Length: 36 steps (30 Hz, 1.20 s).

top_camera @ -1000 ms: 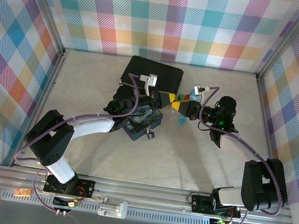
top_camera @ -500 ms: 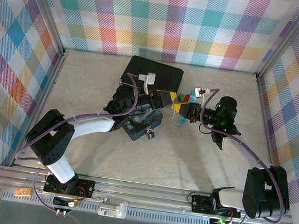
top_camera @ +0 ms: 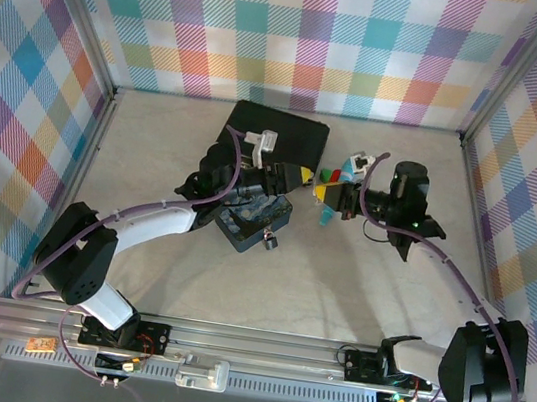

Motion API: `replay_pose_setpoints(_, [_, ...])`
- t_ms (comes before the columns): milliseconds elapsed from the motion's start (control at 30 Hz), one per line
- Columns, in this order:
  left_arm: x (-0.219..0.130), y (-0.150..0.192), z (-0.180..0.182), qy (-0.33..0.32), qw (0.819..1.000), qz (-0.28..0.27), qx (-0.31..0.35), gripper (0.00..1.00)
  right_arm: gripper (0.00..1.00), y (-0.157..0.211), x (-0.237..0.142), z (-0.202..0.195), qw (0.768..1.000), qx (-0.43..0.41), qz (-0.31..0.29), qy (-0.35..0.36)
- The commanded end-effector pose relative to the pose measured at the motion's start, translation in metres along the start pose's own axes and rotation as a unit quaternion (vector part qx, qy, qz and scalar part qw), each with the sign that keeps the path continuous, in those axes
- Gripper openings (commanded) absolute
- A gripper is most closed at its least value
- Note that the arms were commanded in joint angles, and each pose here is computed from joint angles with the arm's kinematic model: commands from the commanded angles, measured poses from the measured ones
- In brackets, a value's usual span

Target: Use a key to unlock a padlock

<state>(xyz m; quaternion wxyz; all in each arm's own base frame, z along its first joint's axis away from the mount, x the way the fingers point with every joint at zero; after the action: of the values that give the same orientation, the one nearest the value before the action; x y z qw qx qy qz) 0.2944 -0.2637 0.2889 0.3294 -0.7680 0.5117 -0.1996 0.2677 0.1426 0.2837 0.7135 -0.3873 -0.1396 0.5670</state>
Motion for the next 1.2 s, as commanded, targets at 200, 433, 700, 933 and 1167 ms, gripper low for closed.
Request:
replay_pose_setpoints(200, [0.01,0.0,0.006,-0.114,0.982,-0.04,-0.147,0.62,0.0,0.006,0.018,0.002,0.972,-0.105,0.019,0.211])
replay_pose_setpoints(433, [0.029,0.009,0.003,-0.131,0.963,-0.064,-0.226,0.54,0.0,0.009,0.027,0.0,0.95,-0.145,0.019,0.275])
replay_pose_setpoints(700, [0.032,0.018,0.005,-0.166,0.949,-0.075,-0.257,0.48,0.0,0.011,0.027,0.004,0.944,-0.172,-0.001,0.281])
replay_pose_setpoints(933, [0.038,0.016,0.007,-0.172,0.946,-0.084,-0.261,0.46,0.0,0.012,0.03,0.007,0.948,-0.18,0.001,0.262])
replay_pose_setpoints(1167, [0.047,0.013,0.006,-0.167,0.947,-0.082,-0.262,0.4,0.0,0.015,0.033,0.008,0.95,-0.182,0.007,0.253])
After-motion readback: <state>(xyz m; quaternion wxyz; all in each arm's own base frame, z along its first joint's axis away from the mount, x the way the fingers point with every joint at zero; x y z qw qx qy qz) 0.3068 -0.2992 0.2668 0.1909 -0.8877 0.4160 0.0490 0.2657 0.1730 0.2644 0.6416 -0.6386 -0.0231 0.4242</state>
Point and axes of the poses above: each hand's point on the last joint's axis, 136 mm out from that joint toward the fingers, its own x axis out along the fingers, its own z axis along the line the jaws close on, y = z × x, the point moved 9 cm from there along -x, back along the fingers, and after that the axes turned 6 degrees about x, right-handed, at the moved point
